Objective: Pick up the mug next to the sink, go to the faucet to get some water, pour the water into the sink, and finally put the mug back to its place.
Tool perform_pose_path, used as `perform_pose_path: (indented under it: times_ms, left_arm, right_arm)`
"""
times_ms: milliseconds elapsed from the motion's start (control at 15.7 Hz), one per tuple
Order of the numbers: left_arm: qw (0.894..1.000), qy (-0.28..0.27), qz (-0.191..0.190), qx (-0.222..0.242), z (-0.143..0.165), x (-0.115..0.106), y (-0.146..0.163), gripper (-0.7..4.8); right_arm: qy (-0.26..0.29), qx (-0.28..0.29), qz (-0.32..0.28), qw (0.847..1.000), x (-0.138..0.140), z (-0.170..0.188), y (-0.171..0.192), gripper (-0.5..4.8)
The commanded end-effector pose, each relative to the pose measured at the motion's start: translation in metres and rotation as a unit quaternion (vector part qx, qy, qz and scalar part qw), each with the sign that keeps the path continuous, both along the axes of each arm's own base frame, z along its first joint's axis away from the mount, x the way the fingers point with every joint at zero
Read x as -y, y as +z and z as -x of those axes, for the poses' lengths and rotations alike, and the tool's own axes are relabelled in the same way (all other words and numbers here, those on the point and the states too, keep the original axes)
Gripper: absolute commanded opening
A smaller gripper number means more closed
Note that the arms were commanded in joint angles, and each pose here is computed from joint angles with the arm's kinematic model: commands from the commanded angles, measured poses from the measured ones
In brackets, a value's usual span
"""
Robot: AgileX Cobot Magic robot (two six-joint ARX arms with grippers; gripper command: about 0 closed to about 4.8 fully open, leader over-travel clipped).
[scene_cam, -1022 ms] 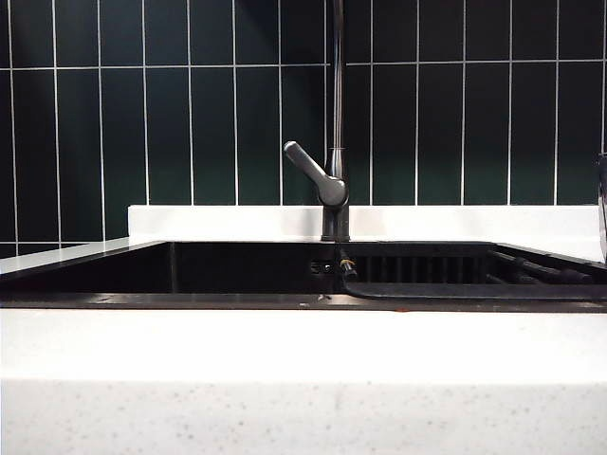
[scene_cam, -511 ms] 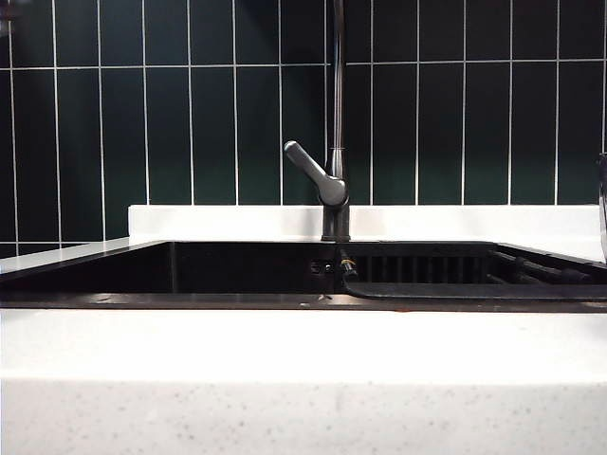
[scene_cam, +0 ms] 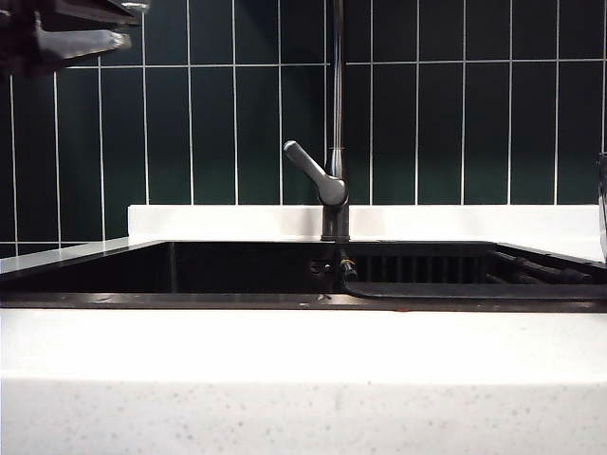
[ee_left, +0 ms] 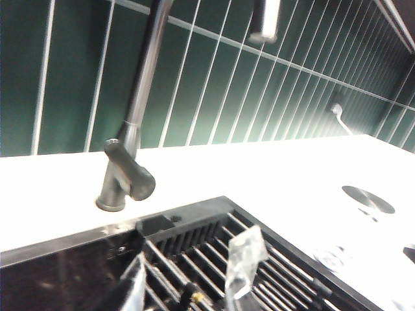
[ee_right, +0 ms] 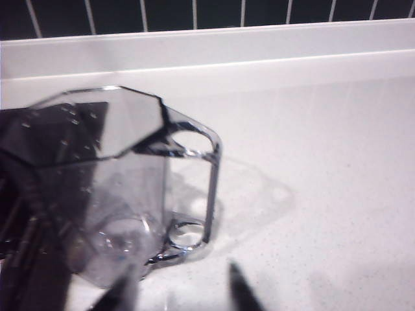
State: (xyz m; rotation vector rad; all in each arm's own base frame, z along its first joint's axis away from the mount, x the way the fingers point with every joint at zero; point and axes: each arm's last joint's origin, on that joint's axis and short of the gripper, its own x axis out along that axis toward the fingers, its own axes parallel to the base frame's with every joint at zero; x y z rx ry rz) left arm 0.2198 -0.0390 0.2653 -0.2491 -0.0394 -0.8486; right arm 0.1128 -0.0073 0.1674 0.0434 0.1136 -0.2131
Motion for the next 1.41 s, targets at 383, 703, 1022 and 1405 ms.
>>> perform_pose_path:
  times_ms: [383, 703, 1022, 1405]
  left_arm:
    - [1.000, -0.009, -0.012, 0.025, -0.002, 0.001, 0.005, 1.61]
    - [0.999, -0.007, -0.018, 0.030, -0.002, 0.001, 0.004, 1.61]
    - [0.999, -0.003, -0.024, 0.038, -0.002, 0.000, 0.005, 1.61]
    - [0.999, 0.010, -0.028, 0.044, -0.003, 0.000, 0.005, 1.61]
  right_arm:
    - [-0.009, 0.026, -0.001, 1.000, 0.005, -0.038, -0.006, 1.81]
    - [-0.009, 0.024, 0.000, 1.000, 0.006, -0.063, -0.006, 1.81]
    - [-0.037, 0.011, 0.010, 0.999, 0.018, -0.079, -0.002, 1.80]
    - [0.012, 0.019, 0.000, 1.000, 0.041, -0.075, -0.001, 1.80]
